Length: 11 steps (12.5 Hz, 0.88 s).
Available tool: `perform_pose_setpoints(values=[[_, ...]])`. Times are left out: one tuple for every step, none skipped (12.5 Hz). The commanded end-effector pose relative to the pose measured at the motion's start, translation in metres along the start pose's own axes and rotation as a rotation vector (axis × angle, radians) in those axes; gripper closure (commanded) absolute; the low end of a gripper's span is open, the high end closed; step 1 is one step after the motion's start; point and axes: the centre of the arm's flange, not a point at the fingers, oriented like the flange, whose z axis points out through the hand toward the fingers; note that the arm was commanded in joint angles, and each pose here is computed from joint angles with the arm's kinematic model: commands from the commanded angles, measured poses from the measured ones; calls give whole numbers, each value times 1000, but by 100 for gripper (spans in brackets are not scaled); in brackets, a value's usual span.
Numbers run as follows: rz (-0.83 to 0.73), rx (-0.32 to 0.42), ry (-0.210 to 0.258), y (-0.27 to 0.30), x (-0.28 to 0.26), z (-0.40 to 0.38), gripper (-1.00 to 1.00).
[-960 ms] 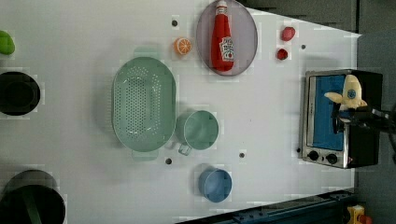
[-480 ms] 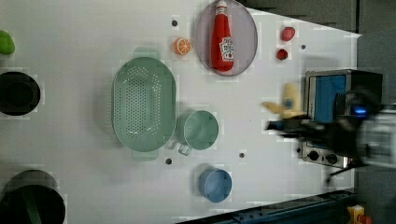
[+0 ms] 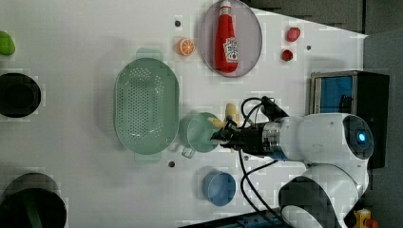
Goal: Pick Banana and place it in mug.
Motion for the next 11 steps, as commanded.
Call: perform_pose_setpoints(values=[[66, 3, 24, 16, 12, 18, 12], [62, 11, 24, 15, 11, 25, -10], [60, 18, 23, 14, 10, 32, -32], [66, 47, 35, 12, 15, 33, -74], [70, 59, 42, 12, 18, 31, -93], [73, 75, 53, 10, 20, 25, -100], [80, 101, 75, 7, 27, 8, -100], [91, 110, 90, 7, 32, -11, -100], [101, 104, 97, 9, 37, -30, -100], [115, 87, 97, 13, 41, -51, -100], [133, 65, 96, 20, 46, -81, -100]])
